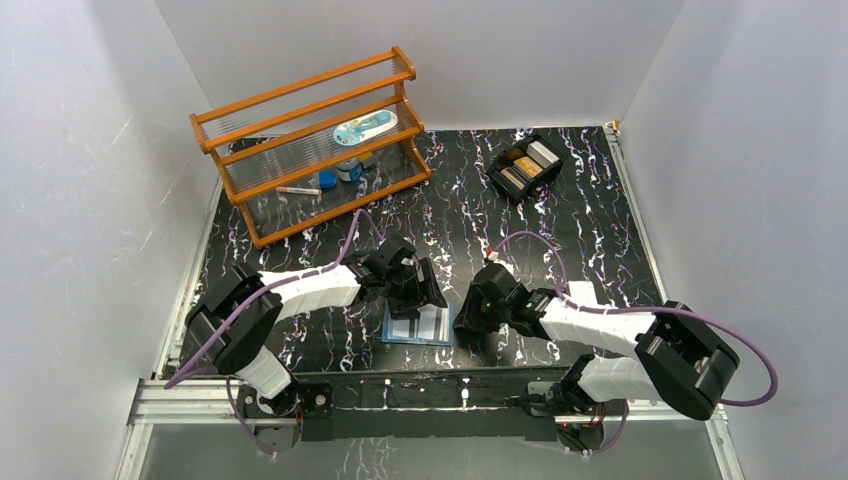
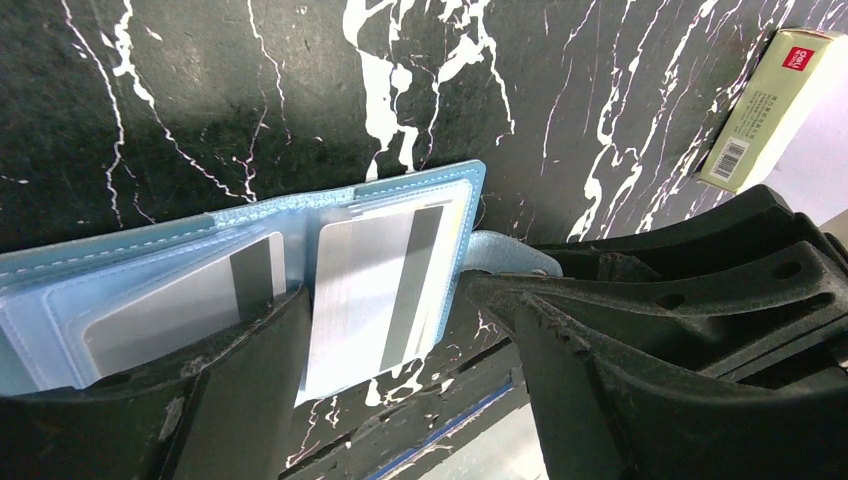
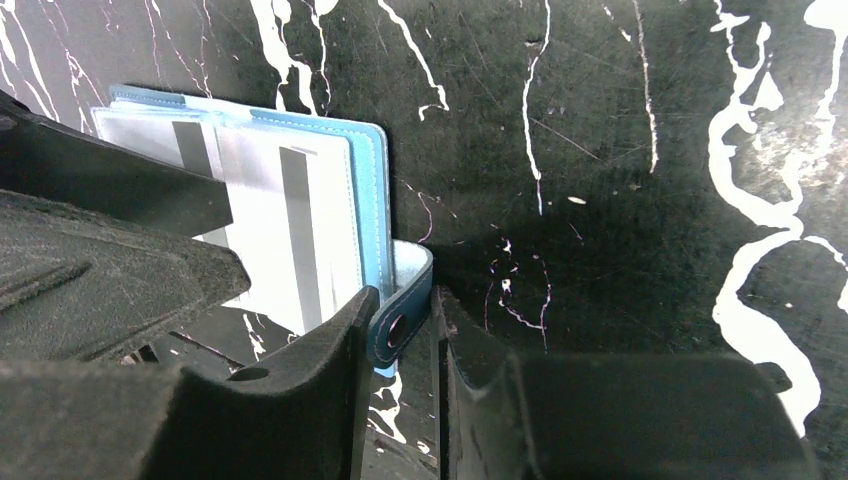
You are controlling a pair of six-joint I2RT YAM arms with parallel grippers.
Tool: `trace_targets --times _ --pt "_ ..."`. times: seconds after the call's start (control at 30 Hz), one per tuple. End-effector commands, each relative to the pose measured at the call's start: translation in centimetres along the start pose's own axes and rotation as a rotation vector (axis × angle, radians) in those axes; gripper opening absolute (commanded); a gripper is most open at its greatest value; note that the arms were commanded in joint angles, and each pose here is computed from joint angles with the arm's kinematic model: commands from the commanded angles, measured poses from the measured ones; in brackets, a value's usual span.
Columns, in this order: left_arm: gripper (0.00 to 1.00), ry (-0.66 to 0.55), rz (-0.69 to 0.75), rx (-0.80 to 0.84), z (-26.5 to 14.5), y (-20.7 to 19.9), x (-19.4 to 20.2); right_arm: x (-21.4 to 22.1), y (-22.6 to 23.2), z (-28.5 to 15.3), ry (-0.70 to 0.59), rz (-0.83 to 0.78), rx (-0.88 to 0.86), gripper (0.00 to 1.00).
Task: Put the credit cards into the card holder
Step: Insert the credit card into the card holder.
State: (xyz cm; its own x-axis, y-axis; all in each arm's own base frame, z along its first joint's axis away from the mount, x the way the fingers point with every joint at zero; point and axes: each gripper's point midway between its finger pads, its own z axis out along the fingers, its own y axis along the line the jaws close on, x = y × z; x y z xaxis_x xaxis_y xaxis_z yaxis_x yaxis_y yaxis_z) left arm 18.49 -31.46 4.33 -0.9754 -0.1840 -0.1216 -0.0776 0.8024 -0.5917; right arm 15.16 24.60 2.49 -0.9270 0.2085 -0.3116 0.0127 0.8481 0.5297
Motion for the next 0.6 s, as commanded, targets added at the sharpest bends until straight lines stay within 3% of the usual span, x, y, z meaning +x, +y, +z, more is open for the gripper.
trace_targets --times 0.0,0.27,0.57 --pt "0.73 0.038 -0.019 0.041 -0.1 -1.6 0.8 -1.3 1.7 0.0 -0.045 -0.013 -0.044 0.34" --pt "0.73 0.034 -0.094 0.126 0.2 -3.7 0.6 -1.2 2.1 0.2 -0.044 0.0 -0.06 0.33" --pt "0.73 0.015 -0.11 0.09 0.2 -3.3 0.6 -1.6 1.8 0.1 -0.059 0.005 -0.034 0.33"
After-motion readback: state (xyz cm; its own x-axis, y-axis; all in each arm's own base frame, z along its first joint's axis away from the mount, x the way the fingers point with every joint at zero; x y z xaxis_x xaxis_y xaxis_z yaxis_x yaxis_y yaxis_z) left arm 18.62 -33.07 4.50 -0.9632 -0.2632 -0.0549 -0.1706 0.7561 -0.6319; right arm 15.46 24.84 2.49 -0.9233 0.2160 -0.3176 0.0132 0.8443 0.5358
